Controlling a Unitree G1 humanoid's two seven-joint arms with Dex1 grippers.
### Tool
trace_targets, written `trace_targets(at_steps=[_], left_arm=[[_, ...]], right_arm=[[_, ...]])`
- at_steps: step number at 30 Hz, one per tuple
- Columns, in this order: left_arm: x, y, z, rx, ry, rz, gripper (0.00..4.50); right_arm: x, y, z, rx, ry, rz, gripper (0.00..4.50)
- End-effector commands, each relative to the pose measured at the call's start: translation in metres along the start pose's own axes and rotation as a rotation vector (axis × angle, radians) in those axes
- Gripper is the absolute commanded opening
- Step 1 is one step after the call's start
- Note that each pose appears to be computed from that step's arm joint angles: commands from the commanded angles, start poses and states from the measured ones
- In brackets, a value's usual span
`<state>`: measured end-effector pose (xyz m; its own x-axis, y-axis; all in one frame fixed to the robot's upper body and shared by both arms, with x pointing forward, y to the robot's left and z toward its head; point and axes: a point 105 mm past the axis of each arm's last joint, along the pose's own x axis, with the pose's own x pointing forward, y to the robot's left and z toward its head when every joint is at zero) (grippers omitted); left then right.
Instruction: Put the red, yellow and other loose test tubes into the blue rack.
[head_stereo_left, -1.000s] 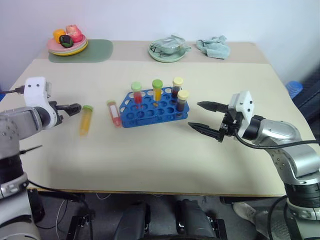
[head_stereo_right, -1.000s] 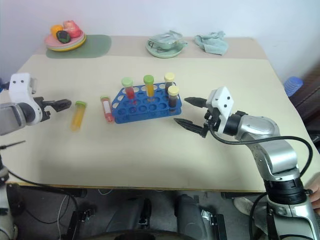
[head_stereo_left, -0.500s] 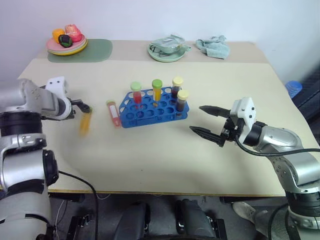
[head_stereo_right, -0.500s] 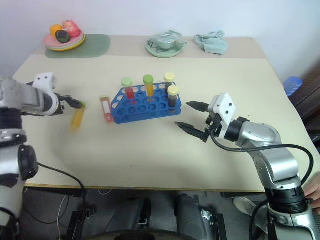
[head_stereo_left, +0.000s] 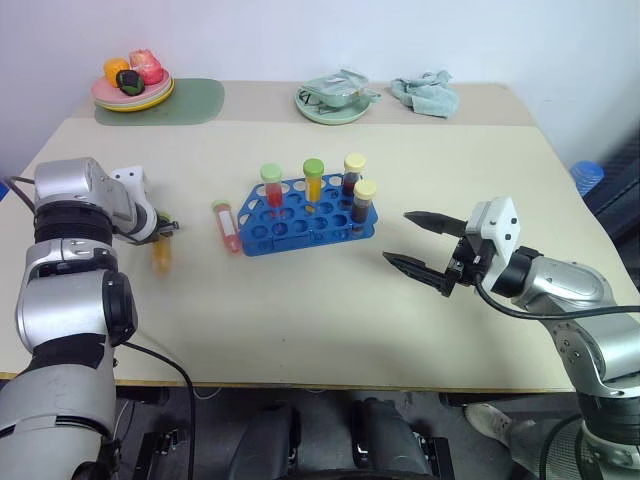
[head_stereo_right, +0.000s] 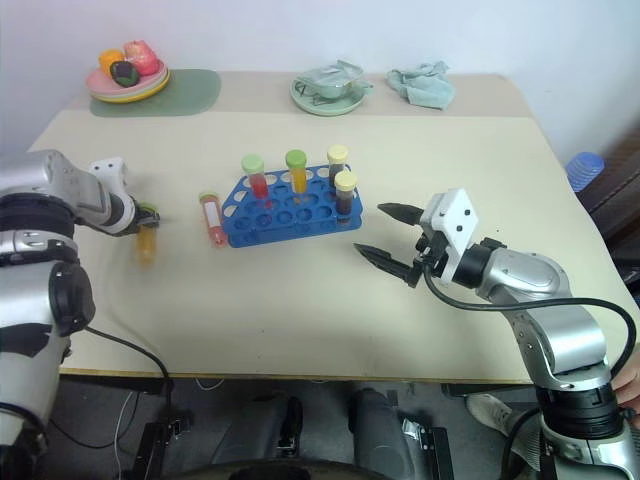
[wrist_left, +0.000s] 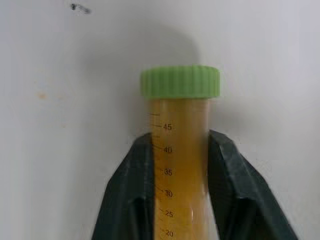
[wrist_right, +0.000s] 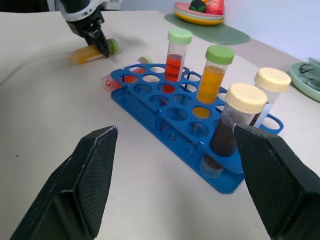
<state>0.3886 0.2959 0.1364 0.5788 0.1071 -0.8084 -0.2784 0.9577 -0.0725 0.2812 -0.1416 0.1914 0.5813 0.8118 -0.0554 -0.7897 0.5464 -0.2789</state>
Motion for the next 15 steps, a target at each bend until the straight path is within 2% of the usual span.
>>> trace_targets(at_steps=[1,3,5,6,7,11,13,15], left_arm=[[-0.013,-0.002,0.013,-0.038,-0.069,-0.082,0.79],[-0.033,-0.014,0.027,-0.033,-0.201,-0.245,0.79],[-0.072,-0.024,0.045,0.125,-0.558,-0.380,0.79],[-0.102,-0.043,0.034,0.195,-0.673,-0.617,0.79],[-0.123,-0.053,0.020,0.284,-0.757,-0.735,0.79],[-0.151,-0.081,-0.021,0.486,-0.798,-0.967,0.79],[-0.158,-0.092,-0.028,0.510,-0.847,-1.033,0.79],[-0.163,-0.105,-0.021,0.439,-0.983,-1.111,0.79]], right_arm=[[0.000,-0.006,0.009,-0.038,-0.018,0.001,3.78],[0.000,-0.008,0.008,-0.037,-0.017,0.006,3.78],[0.000,-0.010,0.006,-0.034,-0.014,0.014,3.78],[0.000,-0.010,0.005,-0.031,-0.012,0.018,3.78],[-0.001,-0.010,0.004,-0.027,-0.012,0.021,3.78],[-0.003,-0.010,0.002,-0.010,-0.015,0.020,3.78],[-0.006,-0.011,0.001,0.000,-0.018,0.001,3.78],[-0.011,-0.011,0.000,0.004,-0.017,-0.025,3.78]])
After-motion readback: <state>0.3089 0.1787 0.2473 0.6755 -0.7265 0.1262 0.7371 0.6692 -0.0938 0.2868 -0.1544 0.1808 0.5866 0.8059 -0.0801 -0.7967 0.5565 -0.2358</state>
